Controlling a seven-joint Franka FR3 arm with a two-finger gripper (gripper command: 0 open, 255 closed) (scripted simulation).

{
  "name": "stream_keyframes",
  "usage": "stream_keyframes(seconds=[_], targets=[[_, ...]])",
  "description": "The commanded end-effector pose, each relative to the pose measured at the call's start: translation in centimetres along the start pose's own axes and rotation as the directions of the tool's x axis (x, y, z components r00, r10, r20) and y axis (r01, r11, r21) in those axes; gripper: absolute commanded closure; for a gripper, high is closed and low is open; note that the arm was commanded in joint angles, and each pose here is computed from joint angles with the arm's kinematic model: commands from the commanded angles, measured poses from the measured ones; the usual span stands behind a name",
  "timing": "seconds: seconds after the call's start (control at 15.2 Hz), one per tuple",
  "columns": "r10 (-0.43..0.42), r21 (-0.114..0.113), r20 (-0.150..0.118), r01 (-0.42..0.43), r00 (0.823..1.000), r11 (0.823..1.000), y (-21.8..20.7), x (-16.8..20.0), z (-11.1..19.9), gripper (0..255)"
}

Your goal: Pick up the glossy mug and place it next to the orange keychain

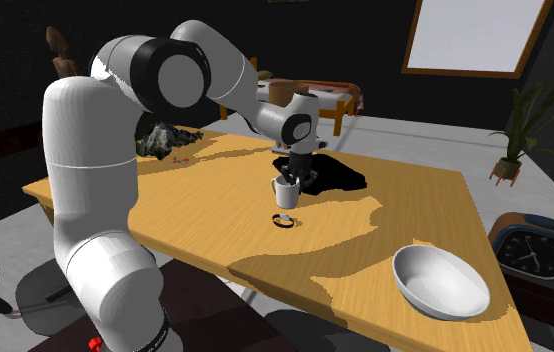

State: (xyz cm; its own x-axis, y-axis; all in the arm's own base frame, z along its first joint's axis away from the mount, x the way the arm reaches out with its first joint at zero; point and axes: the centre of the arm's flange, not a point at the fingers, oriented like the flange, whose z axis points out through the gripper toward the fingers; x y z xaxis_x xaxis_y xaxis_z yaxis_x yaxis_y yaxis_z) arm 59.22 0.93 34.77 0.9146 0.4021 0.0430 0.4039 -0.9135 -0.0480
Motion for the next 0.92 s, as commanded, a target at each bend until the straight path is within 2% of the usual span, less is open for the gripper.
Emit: stream_keyframes(seconds=[0.0, 0.4, 0.86], targets=[[0.0, 0.0, 0.0, 0.0, 1.0, 1.0, 0.0, 0.0, 0.0, 255], [0.0, 0.0, 0.0, 0.0, 1.0, 1.0, 0.0, 0.0, 0.0, 255], [0.0, 0.0, 0.0, 0.0, 1.0, 1.0, -0.2, 0.2, -3.7, 255]])
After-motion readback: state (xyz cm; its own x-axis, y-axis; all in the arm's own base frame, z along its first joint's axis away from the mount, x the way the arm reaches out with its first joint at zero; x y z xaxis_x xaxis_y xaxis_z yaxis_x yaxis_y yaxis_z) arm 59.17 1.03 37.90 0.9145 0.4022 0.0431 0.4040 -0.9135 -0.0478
